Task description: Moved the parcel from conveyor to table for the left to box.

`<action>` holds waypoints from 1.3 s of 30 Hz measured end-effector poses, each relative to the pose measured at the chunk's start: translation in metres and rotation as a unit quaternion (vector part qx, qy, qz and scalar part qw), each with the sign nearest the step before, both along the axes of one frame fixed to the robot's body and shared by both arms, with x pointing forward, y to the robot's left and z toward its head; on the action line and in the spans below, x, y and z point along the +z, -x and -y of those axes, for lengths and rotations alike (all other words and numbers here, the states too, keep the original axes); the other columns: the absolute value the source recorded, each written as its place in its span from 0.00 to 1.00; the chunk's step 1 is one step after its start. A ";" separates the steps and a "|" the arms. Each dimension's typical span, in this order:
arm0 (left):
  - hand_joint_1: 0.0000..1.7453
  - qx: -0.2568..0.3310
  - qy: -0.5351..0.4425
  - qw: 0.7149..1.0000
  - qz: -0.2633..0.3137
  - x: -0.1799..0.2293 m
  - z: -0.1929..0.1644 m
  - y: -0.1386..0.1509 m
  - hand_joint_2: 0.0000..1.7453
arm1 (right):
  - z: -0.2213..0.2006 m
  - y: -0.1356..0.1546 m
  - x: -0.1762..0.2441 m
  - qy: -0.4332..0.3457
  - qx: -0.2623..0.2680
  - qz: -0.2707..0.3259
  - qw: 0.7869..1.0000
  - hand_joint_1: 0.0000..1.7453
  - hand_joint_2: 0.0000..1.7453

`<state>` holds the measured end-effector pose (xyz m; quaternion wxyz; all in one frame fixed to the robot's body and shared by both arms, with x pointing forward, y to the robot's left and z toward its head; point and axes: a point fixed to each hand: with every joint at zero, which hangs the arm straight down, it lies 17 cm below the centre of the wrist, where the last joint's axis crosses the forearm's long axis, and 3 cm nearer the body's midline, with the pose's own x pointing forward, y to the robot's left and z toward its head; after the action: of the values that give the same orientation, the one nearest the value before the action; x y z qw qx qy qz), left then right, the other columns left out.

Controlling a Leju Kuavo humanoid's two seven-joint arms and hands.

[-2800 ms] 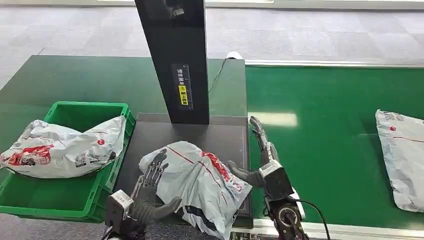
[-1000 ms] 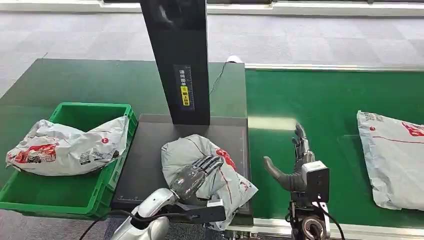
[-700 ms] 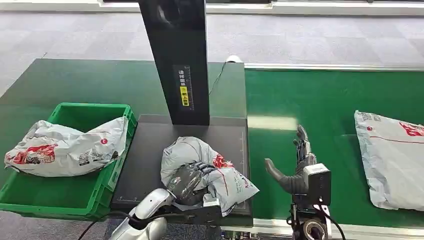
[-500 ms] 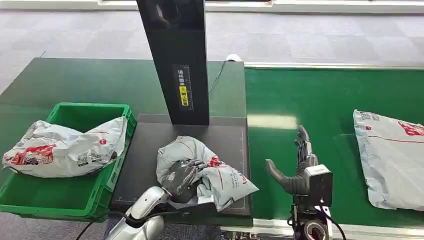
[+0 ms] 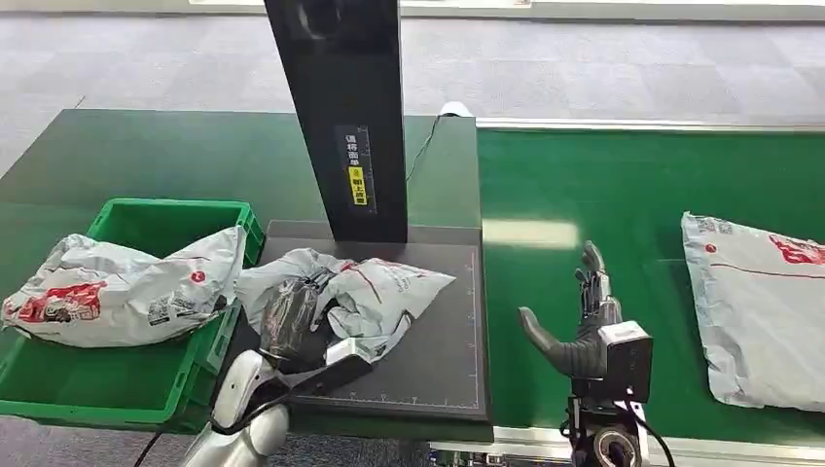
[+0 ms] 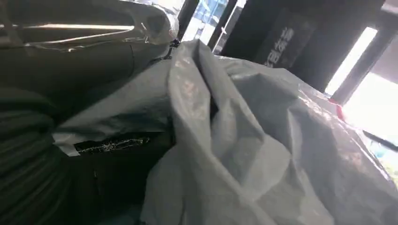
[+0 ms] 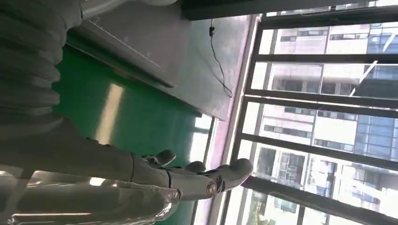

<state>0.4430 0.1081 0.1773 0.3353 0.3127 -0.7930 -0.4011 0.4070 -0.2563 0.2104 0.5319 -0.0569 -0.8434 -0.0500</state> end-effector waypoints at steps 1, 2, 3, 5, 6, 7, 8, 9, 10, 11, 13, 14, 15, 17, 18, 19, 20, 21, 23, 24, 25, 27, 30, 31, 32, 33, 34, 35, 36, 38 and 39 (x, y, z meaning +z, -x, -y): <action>1.00 0.004 0.005 1.000 0.026 0.011 -0.004 0.004 1.00 | 0.000 0.000 0.001 -0.002 -0.001 0.002 1.000 0.00 1.00; 1.00 0.011 0.009 0.998 0.065 0.026 -0.008 0.010 1.00 | -0.001 -0.001 0.002 -0.003 0.001 0.004 1.000 0.00 1.00; 1.00 0.017 0.011 0.995 0.100 0.039 -0.012 0.015 1.00 | -0.002 -0.001 0.003 -0.003 0.003 0.005 1.000 0.00 1.00; 1.00 0.018 0.011 0.987 0.158 0.064 -0.018 0.030 1.00 | -0.005 -0.002 0.005 -0.005 0.007 0.008 1.000 0.00 1.00; 1.00 0.011 0.010 0.984 0.177 0.073 -0.019 0.037 1.00 | -0.006 -0.003 0.006 -0.005 0.007 0.010 1.000 0.00 1.00; 1.00 0.002 0.011 0.980 0.197 0.082 -0.020 0.045 1.00 | -0.007 -0.003 0.006 -0.005 0.009 0.011 1.000 0.00 1.00; 1.00 -0.009 0.016 0.975 0.223 0.094 -0.020 0.056 1.00 | -0.008 -0.004 0.006 -0.006 0.009 0.011 1.000 0.00 1.00; 1.00 -0.013 0.019 0.969 0.244 0.104 -0.023 0.065 1.00 | -0.009 -0.004 0.006 -0.006 0.011 0.011 1.000 0.00 1.00; 1.00 -0.012 0.021 0.965 0.260 0.112 -0.027 0.070 1.00 | -0.009 -0.005 0.006 -0.005 0.012 0.011 1.000 0.00 1.00; 1.00 -0.005 0.026 0.962 0.271 0.120 -0.032 0.073 1.00 | -0.010 -0.005 0.006 -0.005 0.013 0.011 1.000 0.00 1.00; 1.00 0.012 0.033 0.959 0.282 0.129 -0.043 0.075 1.00 | -0.012 -0.005 0.005 -0.004 0.016 0.010 1.000 0.00 1.00; 1.00 0.020 0.036 0.957 0.286 0.133 -0.047 0.077 1.00 | -0.012 -0.005 0.005 -0.004 0.016 0.009 1.000 0.00 1.00; 1.00 0.027 0.039 0.954 0.295 0.140 -0.052 0.081 1.00 | -0.012 -0.005 0.004 -0.004 0.016 0.009 1.000 0.00 1.00; 1.00 0.044 0.043 0.946 0.319 0.158 -0.061 0.089 1.00 | -0.013 -0.005 0.004 -0.004 0.016 0.009 1.000 0.00 1.00; 1.00 0.054 0.044 0.941 0.331 0.167 -0.067 0.092 1.00 | -0.014 -0.005 0.003 -0.003 0.017 0.009 1.000 0.00 1.00; 1.00 0.068 0.045 0.937 0.340 0.174 -0.075 0.094 1.00 | -0.015 -0.005 0.003 -0.003 0.018 0.009 1.000 0.00 1.00; 1.00 0.086 0.043 0.933 0.348 0.181 -0.086 0.094 1.00 | -0.015 -0.005 0.002 -0.003 0.018 0.009 1.000 0.00 1.00; 1.00 0.108 0.040 0.930 0.350 0.183 -0.098 0.092 1.00 | -0.014 -0.004 0.002 -0.003 0.016 0.010 1.000 0.00 1.00; 1.00 0.171 0.043 0.926 0.334 0.181 -0.135 0.081 1.00 | -0.014 -0.003 -0.001 -0.002 0.013 0.008 1.000 0.00 1.00; 1.00 0.211 0.054 0.924 0.313 0.176 -0.157 0.072 1.00 | -0.013 -0.002 -0.002 0.000 0.012 0.005 1.000 0.00 1.00; 1.00 0.256 0.066 0.922 0.284 0.168 -0.181 0.062 1.00 | -0.013 0.000 -0.004 0.003 0.010 0.004 1.000 0.00 1.00; 1.00 0.343 0.100 0.909 0.214 0.139 -0.231 0.046 1.00 | -0.012 0.002 -0.004 0.008 0.009 0.003 1.000 0.00 1.00; 1.00 0.361 0.089 0.908 0.191 0.122 -0.244 0.040 1.00 | -0.011 0.004 -0.003 0.009 0.007 0.003 1.000 0.00 1.00; 1.00 0.364 0.086 0.908 0.187 0.118 -0.247 0.038 1.00 | -0.011 0.004 -0.002 0.010 0.007 0.003 1.000 0.00 1.00; 1.00 0.366 0.083 0.909 0.184 0.116 -0.248 0.037 1.00 | -0.011 0.004 -0.002 0.010 0.007 0.003 1.000 0.00 1.00; 1.00 0.366 0.080 0.909 0.181 0.114 -0.249 0.036 1.00 | -0.011 0.004 -0.002 0.010 0.007 0.003 1.000 0.00 1.00; 1.00 0.367 0.078 0.909 0.180 0.113 -0.250 0.035 1.00 | -0.011 0.004 -0.002 0.010 0.007 0.003 1.000 0.00 1.00; 1.00 0.369 0.077 0.909 0.178 0.112 -0.252 0.034 1.00 | -0.011 0.005 -0.001 0.010 0.007 0.004 1.000 0.00 1.00; 1.00 0.370 0.076 0.909 0.177 0.111 -0.252 0.033 1.00 | -0.011 0.005 -0.002 0.010 0.007 0.004 1.000 0.00 1.00; 1.00 0.375 0.072 0.908 0.173 0.109 -0.255 0.032 1.00 | -0.011 0.004 -0.002 0.010 0.007 0.003 1.000 0.00 1.00; 1.00 0.388 0.069 0.905 0.160 0.104 -0.260 0.030 1.00 | -0.011 0.004 -0.002 0.011 0.007 0.003 1.000 0.00 1.00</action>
<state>0.4134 0.3679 0.2815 0.3541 0.6313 -0.6779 -0.1283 0.4026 -0.2450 0.2086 0.5295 -0.0567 -0.8456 -0.0375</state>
